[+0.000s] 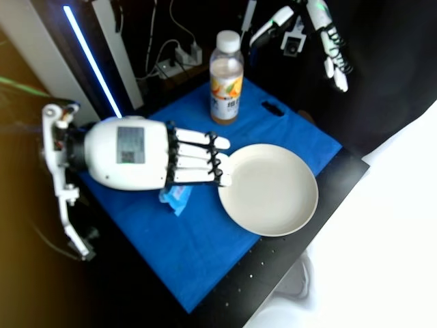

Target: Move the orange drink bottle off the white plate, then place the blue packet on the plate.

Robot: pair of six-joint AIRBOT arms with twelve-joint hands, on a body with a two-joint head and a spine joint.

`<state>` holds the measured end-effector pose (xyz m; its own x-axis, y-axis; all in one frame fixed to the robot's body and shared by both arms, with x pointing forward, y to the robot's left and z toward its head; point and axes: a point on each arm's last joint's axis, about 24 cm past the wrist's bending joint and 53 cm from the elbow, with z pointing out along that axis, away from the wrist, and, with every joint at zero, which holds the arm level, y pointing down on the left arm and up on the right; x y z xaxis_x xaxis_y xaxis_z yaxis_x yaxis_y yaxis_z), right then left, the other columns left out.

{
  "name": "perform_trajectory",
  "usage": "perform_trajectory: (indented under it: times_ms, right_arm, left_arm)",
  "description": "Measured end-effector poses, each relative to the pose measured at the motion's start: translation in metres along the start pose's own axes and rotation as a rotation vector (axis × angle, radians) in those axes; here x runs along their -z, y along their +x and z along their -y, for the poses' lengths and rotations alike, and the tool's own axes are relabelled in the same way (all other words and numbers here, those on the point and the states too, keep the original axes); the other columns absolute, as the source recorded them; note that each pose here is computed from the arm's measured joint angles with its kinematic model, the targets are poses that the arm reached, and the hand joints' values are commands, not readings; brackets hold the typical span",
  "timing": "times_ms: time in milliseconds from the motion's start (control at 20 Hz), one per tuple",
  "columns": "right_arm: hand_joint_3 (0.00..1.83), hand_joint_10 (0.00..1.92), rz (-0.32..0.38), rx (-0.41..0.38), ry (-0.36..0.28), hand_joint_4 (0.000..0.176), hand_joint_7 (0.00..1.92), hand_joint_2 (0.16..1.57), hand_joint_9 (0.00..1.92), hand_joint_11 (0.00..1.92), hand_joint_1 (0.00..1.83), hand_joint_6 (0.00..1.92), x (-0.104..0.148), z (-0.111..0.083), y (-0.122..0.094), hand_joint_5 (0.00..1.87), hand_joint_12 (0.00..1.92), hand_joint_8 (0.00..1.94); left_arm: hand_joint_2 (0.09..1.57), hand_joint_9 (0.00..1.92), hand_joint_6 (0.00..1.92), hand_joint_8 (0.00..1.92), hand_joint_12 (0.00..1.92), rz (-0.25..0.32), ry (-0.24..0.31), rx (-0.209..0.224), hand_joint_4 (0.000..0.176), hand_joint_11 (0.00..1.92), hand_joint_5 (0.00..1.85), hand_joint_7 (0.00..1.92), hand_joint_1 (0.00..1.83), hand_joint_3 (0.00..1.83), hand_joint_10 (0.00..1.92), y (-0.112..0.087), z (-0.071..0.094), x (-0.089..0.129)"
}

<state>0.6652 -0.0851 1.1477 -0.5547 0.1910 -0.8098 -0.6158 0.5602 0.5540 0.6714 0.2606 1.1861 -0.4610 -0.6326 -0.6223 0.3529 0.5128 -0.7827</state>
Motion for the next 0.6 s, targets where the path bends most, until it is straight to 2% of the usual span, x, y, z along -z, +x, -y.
perform_trajectory:
  times_ms: [50, 150, 250, 300, 350, 400, 450, 600]
  right_arm:
    - [0.01, 0.01, -0.007, 0.011, 0.010, 0.028, 0.33, 0.63, 0.23, 0.00, 0.57, 0.02, 0.000, 0.002, 0.002, 0.32, 0.62, 0.01]
    - [0.01, 0.02, -0.011, 0.015, 0.033, 0.015, 0.37, 0.69, 0.29, 0.00, 0.64, 0.01, -0.001, 0.008, 0.003, 0.32, 0.77, 0.01]
    - [0.01, 0.02, -0.011, 0.016, 0.041, 0.013, 0.40, 0.75, 0.34, 0.00, 0.68, 0.02, -0.003, 0.011, 0.003, 0.35, 0.82, 0.01]
    - [0.00, 0.02, -0.014, 0.015, 0.049, 0.021, 0.43, 0.77, 0.35, 0.00, 0.70, 0.02, -0.006, 0.013, 0.004, 0.37, 0.81, 0.01]
    - [0.00, 0.00, -0.016, 0.016, 0.054, 0.038, 0.43, 0.78, 0.33, 0.00, 0.72, 0.02, -0.007, 0.014, 0.006, 0.39, 0.79, 0.00]
    - [0.00, 0.00, -0.020, 0.018, 0.056, 0.042, 0.41, 0.77, 0.33, 0.00, 0.68, 0.01, -0.010, 0.015, 0.007, 0.38, 0.86, 0.00]
    - [0.00, 0.01, -0.022, 0.017, 0.058, 0.016, 0.47, 0.77, 0.37, 0.00, 0.66, 0.02, -0.012, 0.015, 0.009, 0.43, 0.95, 0.01]
    - [0.00, 0.00, -0.026, 0.017, 0.060, 0.010, 0.47, 0.77, 0.36, 0.00, 0.68, 0.01, -0.014, 0.015, 0.011, 0.44, 0.95, 0.00]
  left_arm:
    - [0.57, 0.00, 0.00, 0.00, 0.00, -0.002, 0.013, 0.002, 0.176, 0.00, 0.00, 0.00, 0.57, 0.00, 0.00, 0.001, 0.003, 0.000]
    - [0.56, 0.00, 0.00, 0.00, 0.00, -0.009, 0.024, -0.006, 0.176, 0.00, 0.00, 0.00, 0.58, 0.00, 0.00, 0.003, 0.007, -0.001]
    - [0.51, 0.00, 0.00, 0.00, 0.00, 0.006, 0.040, 0.000, 0.176, 0.00, 0.00, 0.00, 0.60, 0.00, 0.00, -0.001, 0.011, -0.002]
    - [0.52, 0.00, 0.00, 0.00, 0.00, 0.010, 0.051, 0.002, 0.176, 0.00, 0.00, 0.00, 0.59, 0.00, 0.00, -0.002, 0.014, -0.002]
    - [0.53, 0.00, 0.00, 0.00, 0.00, 0.008, 0.052, -0.002, 0.176, 0.00, 0.00, 0.00, 0.62, 0.00, 0.00, -0.002, 0.014, -0.002]
    - [0.54, 0.00, 0.00, 0.00, 0.00, 0.005, 0.052, -0.005, 0.176, 0.00, 0.00, 0.00, 0.63, 0.00, 0.00, -0.001, 0.014, -0.002]
    - [0.51, 0.00, 0.00, 0.00, 0.00, 0.006, 0.053, -0.004, 0.176, 0.00, 0.00, 0.00, 0.65, 0.00, 0.00, -0.001, 0.014, -0.002]
    - [0.53, 0.00, 0.00, 0.00, 0.00, 0.006, 0.054, -0.001, 0.176, 0.00, 0.00, 0.00, 0.61, 0.00, 0.00, 0.000, 0.015, -0.002]
